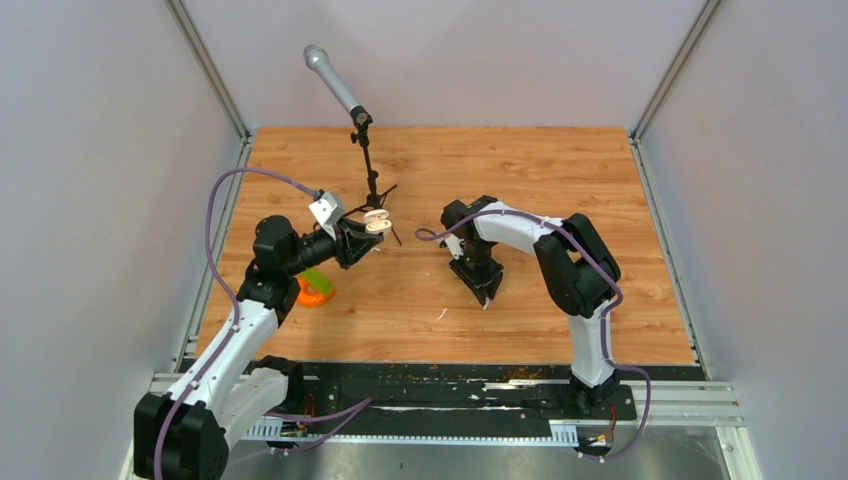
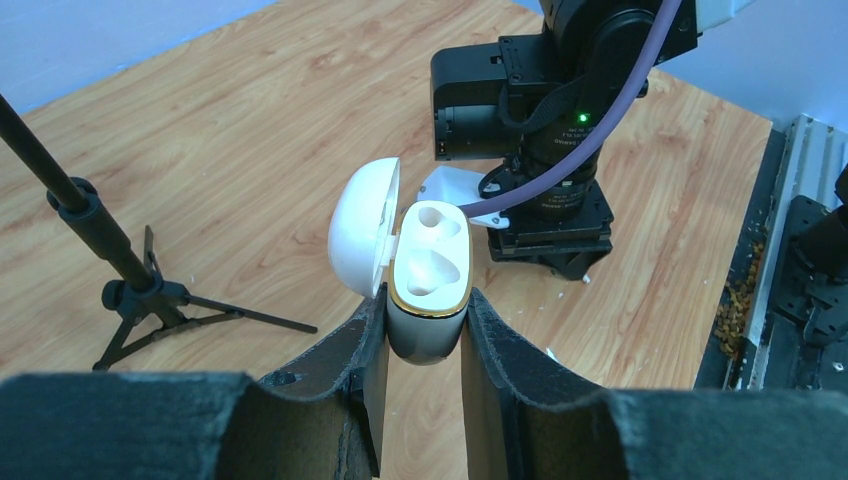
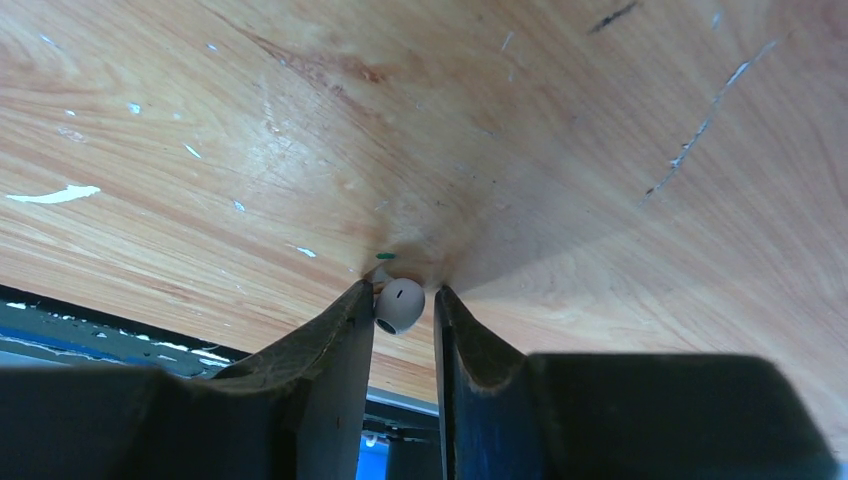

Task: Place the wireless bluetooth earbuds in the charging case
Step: Pick up the earbud from the center of the board.

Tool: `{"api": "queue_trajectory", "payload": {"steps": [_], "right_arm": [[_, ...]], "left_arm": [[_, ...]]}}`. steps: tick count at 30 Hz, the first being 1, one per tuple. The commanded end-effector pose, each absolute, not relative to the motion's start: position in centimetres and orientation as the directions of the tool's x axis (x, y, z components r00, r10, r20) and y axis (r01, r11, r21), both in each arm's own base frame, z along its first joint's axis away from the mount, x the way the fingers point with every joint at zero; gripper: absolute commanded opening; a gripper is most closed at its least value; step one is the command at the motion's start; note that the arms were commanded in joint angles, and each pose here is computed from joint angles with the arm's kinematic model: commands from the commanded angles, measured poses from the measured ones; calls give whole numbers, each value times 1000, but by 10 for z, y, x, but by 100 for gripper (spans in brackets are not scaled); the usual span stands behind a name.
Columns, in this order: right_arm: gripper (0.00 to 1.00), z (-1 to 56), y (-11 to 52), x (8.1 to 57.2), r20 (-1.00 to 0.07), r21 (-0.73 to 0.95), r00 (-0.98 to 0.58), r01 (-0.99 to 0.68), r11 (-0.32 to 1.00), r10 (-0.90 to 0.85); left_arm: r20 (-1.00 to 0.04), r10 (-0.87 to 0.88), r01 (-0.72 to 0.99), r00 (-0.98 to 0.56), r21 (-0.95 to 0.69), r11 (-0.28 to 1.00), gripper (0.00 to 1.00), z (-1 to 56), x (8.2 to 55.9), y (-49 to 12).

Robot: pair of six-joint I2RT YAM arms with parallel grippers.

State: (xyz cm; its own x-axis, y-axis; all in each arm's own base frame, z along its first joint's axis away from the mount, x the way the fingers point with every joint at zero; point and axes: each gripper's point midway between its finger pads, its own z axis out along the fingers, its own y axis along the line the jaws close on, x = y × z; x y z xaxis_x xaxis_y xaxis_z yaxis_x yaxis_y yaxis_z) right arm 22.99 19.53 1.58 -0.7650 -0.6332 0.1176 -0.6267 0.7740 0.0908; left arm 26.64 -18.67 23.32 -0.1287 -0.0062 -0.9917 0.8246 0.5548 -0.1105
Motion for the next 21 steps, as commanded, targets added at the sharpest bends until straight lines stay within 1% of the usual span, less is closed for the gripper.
{"api": "queue_trajectory", "payload": {"steps": [1, 3, 7, 9, 11, 12, 16, 21], "right_arm": [[29, 16, 190, 233, 105, 59, -778, -616, 785, -619], [27, 15, 192, 235, 97, 61, -780, -616, 785, -619], [20, 12, 195, 239, 96, 60, -776, -620, 782, -623], [13, 13, 196, 241, 89, 60, -776, -622, 781, -625], [3, 17, 199, 245, 71, 58, -775, -625, 779, -627], [0, 22, 201, 248, 49, 56, -776, -626, 777, -629], [0, 55, 213, 263, -87, 62, -745, -666, 743, -661], [0, 105, 225, 269, -297, 76, -678, -718, 692, -672]], "left_arm": [[-996, -24, 828, -85, -84, 554, 3, 244, 269, -187], [-996, -24, 827, -86, -85, 555, 3, 244, 269, -187], [-996, -22, 828, -88, -85, 554, 3, 243, 268, -187], [-996, -20, 828, -86, -83, 555, 3, 242, 268, -186], [-996, -20, 827, -87, -83, 557, 3, 242, 268, -186], [-996, -19, 827, -87, -83, 557, 3, 242, 268, -186], [-996, -14, 830, -91, -83, 552, 3, 240, 268, -187], [-996, -21, 843, -92, -89, 531, 3, 241, 269, -191]]}}
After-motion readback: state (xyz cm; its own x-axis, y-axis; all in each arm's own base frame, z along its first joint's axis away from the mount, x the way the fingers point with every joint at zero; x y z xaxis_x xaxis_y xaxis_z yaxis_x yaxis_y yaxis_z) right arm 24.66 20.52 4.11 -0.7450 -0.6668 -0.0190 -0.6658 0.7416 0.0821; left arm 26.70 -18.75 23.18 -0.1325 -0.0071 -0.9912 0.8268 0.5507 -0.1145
